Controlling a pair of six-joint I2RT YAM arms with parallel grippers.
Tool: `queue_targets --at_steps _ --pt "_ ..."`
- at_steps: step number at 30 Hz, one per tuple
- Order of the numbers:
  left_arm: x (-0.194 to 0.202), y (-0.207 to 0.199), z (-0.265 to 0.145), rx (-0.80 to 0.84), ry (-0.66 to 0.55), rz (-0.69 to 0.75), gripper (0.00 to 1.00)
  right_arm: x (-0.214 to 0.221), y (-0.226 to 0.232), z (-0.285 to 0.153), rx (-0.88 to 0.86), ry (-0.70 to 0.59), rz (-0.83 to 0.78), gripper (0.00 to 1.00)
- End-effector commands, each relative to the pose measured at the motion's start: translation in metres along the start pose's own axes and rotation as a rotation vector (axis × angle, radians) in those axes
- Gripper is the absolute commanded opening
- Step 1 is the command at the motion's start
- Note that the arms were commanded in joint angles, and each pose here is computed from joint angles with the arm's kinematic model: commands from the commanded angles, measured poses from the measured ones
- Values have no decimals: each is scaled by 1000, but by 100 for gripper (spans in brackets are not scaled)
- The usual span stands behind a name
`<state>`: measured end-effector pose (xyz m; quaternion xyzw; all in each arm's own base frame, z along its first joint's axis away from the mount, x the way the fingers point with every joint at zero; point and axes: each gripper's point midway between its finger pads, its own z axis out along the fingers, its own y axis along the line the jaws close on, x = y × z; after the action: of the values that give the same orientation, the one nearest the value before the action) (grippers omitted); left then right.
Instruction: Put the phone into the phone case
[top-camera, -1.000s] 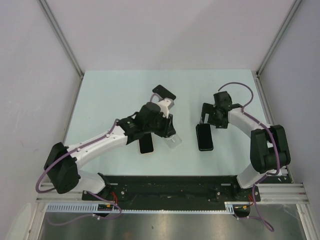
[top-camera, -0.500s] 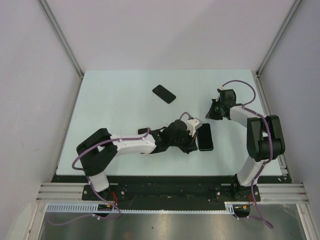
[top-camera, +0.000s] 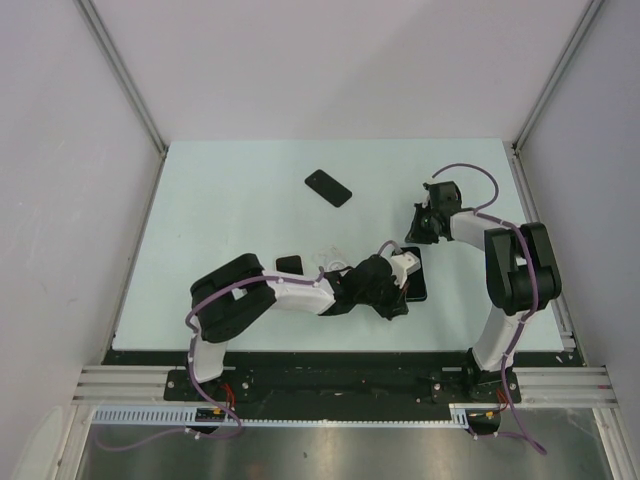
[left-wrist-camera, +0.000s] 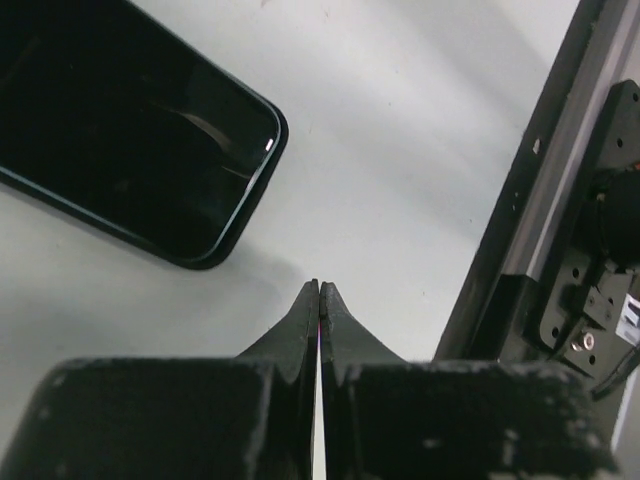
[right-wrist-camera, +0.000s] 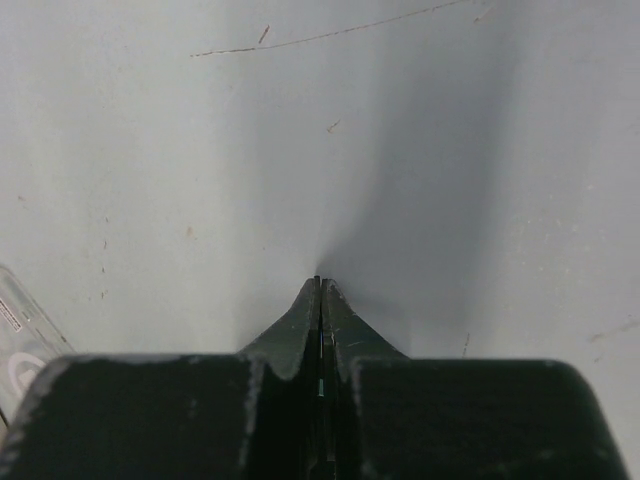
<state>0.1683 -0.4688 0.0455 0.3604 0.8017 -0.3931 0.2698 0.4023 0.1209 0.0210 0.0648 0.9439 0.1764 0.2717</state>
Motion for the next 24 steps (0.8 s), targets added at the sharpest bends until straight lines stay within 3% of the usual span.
queue_targets --at_steps 1,15,24 --pt "-29 -6 12 -27 -78 15 0 -9 -3 -3 21 -7 -35 2" --pt "-13 12 25 -119 -44 -21 0 8 -9 1 20 61 -41 3" --pt "-4 48 30 -329 -15 -90 0 21 -13 -2 35 114 -20 3"
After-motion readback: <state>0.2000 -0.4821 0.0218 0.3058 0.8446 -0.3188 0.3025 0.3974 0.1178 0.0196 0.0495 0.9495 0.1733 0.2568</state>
